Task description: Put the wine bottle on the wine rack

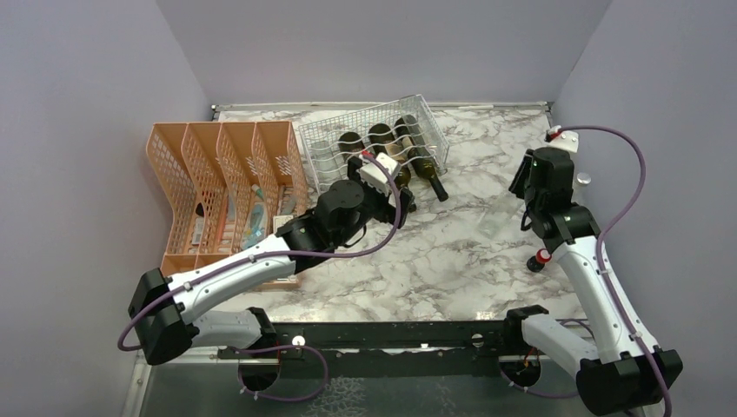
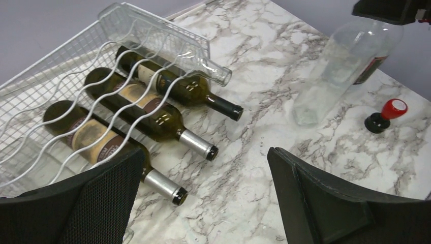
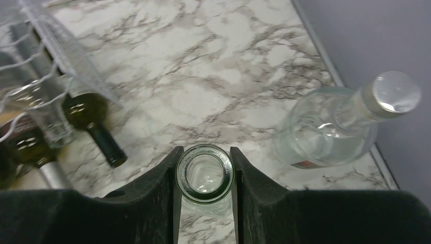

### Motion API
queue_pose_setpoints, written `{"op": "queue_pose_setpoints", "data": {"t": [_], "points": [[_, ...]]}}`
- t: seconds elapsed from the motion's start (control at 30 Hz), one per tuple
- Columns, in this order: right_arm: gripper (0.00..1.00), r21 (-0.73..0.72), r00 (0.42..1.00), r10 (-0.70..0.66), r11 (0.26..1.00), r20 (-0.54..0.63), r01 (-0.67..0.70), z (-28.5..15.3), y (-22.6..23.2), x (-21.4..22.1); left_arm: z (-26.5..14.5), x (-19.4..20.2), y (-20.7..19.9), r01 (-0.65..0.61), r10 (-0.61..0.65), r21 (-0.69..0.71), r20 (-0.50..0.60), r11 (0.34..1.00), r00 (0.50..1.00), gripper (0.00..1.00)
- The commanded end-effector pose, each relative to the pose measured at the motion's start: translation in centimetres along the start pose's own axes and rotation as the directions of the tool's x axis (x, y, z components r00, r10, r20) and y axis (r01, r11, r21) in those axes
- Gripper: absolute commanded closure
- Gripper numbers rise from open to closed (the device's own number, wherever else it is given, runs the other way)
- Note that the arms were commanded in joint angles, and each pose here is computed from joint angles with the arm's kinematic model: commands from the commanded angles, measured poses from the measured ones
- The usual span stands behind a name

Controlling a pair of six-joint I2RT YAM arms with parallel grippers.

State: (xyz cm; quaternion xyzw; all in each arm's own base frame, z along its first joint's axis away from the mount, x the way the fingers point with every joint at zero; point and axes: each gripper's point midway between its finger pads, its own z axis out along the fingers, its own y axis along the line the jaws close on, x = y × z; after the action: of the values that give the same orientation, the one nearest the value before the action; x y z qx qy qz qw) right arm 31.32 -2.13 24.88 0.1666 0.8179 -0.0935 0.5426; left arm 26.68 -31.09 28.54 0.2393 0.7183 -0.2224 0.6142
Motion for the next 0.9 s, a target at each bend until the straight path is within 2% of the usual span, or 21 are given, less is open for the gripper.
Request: {"op": "queue_pose_setpoints", "data": {"t": [0.0, 0.13, 0.33, 0.47, 0.6, 0.77, 0.87], "points": [[0.99, -0.294, 1.000, -0.020, 0.956, -0.013, 0.016, -2.4, 4.7, -1.9, 1.0, 0.0, -3.3, 0.040, -0.049, 0.170, 0.048, 0.985, 0.998, 0.01], [0.99, -0.459, 0.995, -0.076, 0.888, -0.068, 0.037, -4.3, 7.1, -0.8, 1.7, 1.8, -6.4, 0.058, -0.069, 0.322, 0.023, 0.945, 0.997, 0.01], [0.99, -0.705, 0.982, -0.143, 0.709, -0.120, 0.017, -7.6, 11.0, 1.2, 3.5, 5.6, -9.7, 0.116, -0.090, 0.443, -0.081, 0.889, 0.993, 0.02], [0.99, -0.824, 0.977, -0.172, 0.566, -0.126, -0.006, -9.8, 13.0, 1.9, 4.0, 7.7, -10.7, 0.125, -0.088, 0.485, -0.098, 0.865, 0.991, 0.02], [0.99, -0.883, 0.978, -0.167, 0.468, -0.124, -0.032, -11.5, 14.1, 1.7, 4.2, 9.3, -11.3, 0.126, -0.076, 0.515, -0.117, 0.848, 0.990, 0.02], [0.99, -0.932, 0.981, -0.169, 0.360, -0.097, -0.031, -13.5, 15.0, 1.1, 4.8, 10.7, -10.4, 0.132, -0.082, 0.466, -0.126, 0.875, 0.989, 0.05], [0.99, -0.945, 0.983, -0.165, 0.325, -0.083, -0.026, -14.3, 15.2, 0.7, 4.7, 11.1, -10.6, 0.128, -0.078, 0.477, -0.124, 0.869, 0.989, 0.08]]}}
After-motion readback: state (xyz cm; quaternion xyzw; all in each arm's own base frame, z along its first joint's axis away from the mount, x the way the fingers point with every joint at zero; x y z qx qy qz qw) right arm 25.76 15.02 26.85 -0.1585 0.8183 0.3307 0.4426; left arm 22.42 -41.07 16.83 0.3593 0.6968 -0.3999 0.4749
